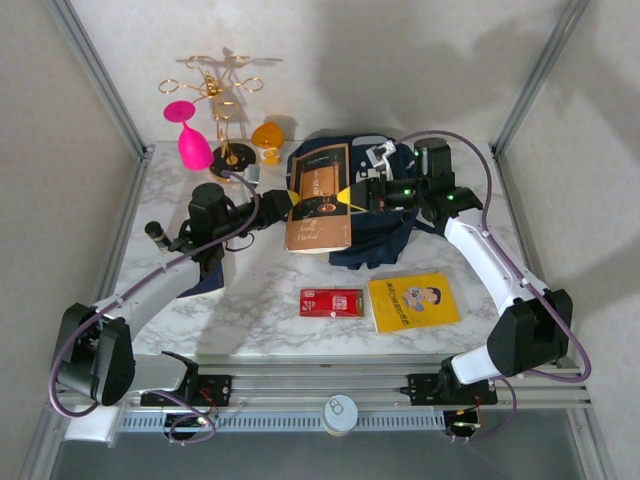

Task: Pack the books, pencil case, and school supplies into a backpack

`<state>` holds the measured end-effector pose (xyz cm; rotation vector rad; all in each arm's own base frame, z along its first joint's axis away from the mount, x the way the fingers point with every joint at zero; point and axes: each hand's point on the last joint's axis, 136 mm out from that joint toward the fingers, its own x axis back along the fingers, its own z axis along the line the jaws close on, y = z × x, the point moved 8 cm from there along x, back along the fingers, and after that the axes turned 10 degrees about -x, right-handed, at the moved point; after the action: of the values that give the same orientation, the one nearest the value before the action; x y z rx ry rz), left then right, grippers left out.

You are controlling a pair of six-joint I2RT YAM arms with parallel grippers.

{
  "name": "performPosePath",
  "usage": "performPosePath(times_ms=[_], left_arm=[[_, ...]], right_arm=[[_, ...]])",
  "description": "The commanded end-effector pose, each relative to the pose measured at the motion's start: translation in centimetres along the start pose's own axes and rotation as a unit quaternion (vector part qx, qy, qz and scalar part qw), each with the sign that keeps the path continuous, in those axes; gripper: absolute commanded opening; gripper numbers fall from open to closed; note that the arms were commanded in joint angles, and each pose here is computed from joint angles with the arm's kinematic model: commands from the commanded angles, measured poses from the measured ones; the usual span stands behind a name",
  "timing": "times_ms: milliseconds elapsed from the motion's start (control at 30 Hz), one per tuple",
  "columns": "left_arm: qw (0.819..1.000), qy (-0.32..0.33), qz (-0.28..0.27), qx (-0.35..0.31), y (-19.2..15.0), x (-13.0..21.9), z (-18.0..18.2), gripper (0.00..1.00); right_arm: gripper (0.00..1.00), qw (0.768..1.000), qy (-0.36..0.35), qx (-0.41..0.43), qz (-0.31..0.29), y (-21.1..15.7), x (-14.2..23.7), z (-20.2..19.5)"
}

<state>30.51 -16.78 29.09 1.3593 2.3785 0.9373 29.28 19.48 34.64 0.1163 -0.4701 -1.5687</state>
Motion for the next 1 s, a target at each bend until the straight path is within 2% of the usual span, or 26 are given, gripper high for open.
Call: performPosePath(times_ms=[0,200,400,533,700,800,967], left_arm=[[0.997,-0.069,-0.023,-0.027,1.1,0.3,-2.9,0.48],[0.993,-0.112,-0.02,-0.036,0.9,0.7,-5.0,0.55],[0.987,-0.152,-0.018,-0.05,0.5,1.1,-7.3,0.58],[0.978,-0.19,-0.032,-0.076,0.4,2.0,-10.0,0.62],[0.978,-0.176,-0.047,-0.101,0.3,2.4,-11.0,0.66],[0.978,-0.174,-0.057,-0.098,0.3,2.6,-11.1,0.68],[0.981,-0.172,-0.043,-0.076,0.1,1.5,-11.0,0.66]], right_arm=[[0.0,0.999,0.031,0.041,0.007,-0.4,0.4,1.8],[0.0,0.999,0.023,0.026,0.007,-0.4,0.8,0.5],[0.0,0.995,0.075,0.063,0.026,-0.9,1.7,2.7],[0.0,0.994,0.088,0.056,0.023,-1.1,2.8,2.4],[0.0,0.998,0.061,0.02,0.011,-0.6,3.2,0.2],[0.0,0.998,0.057,0.026,0.0,-0.4,3.6,0.1],[0.0,0.999,0.04,0.022,-0.003,0.1,3.4,-0.3]])
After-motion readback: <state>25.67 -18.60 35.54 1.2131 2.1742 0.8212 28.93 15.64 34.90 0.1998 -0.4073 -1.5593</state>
